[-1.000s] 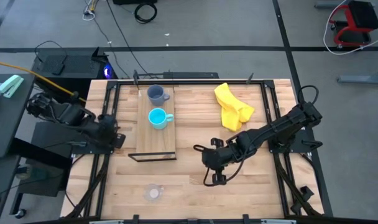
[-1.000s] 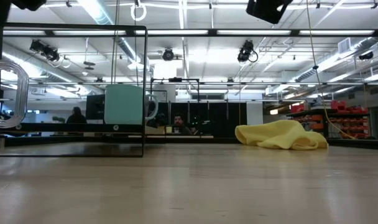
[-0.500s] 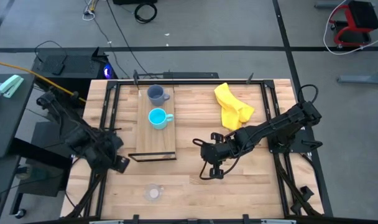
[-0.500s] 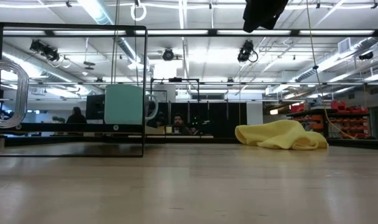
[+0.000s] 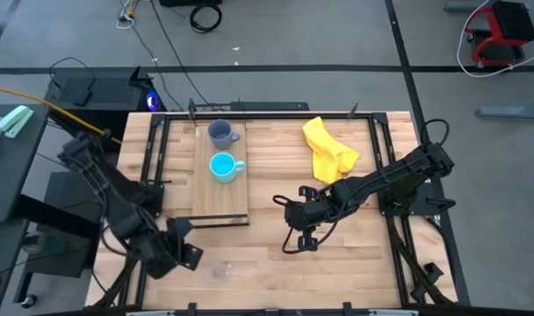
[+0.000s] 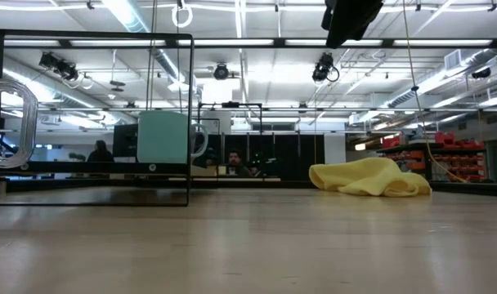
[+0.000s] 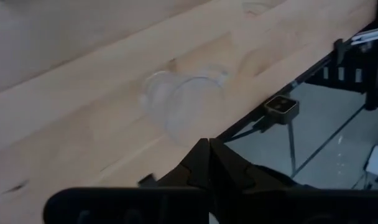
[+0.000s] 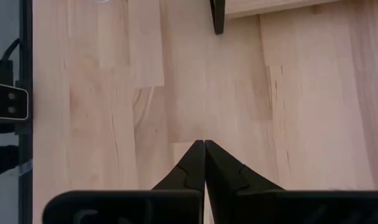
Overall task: Stack small to large cups/mugs on shelf
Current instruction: Put the transparent mug on the shelf
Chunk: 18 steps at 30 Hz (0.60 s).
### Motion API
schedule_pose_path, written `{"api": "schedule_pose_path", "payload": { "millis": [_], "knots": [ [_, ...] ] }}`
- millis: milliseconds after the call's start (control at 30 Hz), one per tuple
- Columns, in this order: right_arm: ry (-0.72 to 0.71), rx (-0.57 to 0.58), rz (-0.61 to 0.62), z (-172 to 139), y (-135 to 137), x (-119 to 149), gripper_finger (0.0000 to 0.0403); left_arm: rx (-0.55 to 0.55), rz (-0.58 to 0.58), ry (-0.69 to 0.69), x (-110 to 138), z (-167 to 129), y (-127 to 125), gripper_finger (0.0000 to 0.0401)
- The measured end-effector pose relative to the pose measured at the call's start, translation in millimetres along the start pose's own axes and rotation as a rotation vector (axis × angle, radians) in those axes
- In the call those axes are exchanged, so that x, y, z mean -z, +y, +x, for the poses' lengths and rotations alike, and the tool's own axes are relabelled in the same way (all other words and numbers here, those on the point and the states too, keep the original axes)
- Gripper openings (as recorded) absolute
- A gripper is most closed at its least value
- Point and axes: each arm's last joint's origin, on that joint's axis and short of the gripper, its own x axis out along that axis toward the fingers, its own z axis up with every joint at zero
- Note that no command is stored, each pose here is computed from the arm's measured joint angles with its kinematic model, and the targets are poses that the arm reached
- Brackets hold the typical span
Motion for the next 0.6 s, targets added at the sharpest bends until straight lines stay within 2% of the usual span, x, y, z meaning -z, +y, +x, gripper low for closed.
{"api": "schedule_pose_path", "payload": {
  "millis": [133,300,600],
  "knots": [
    [0.0,0.0,-0.003,0,0,0,0.0012,0.004,0.002,-0.027,5,12,-6,0.0015],
    [0.013,0.006,-0.012,0,0,1,0.0012,-0.008,0.024,-0.039,12,18,-24,0.0006],
    [0.015,0.007,0.0,0,0,2,0.0012,-0.24,0.013,-0.097,20,27,-29,0.0025]
  ]
}}
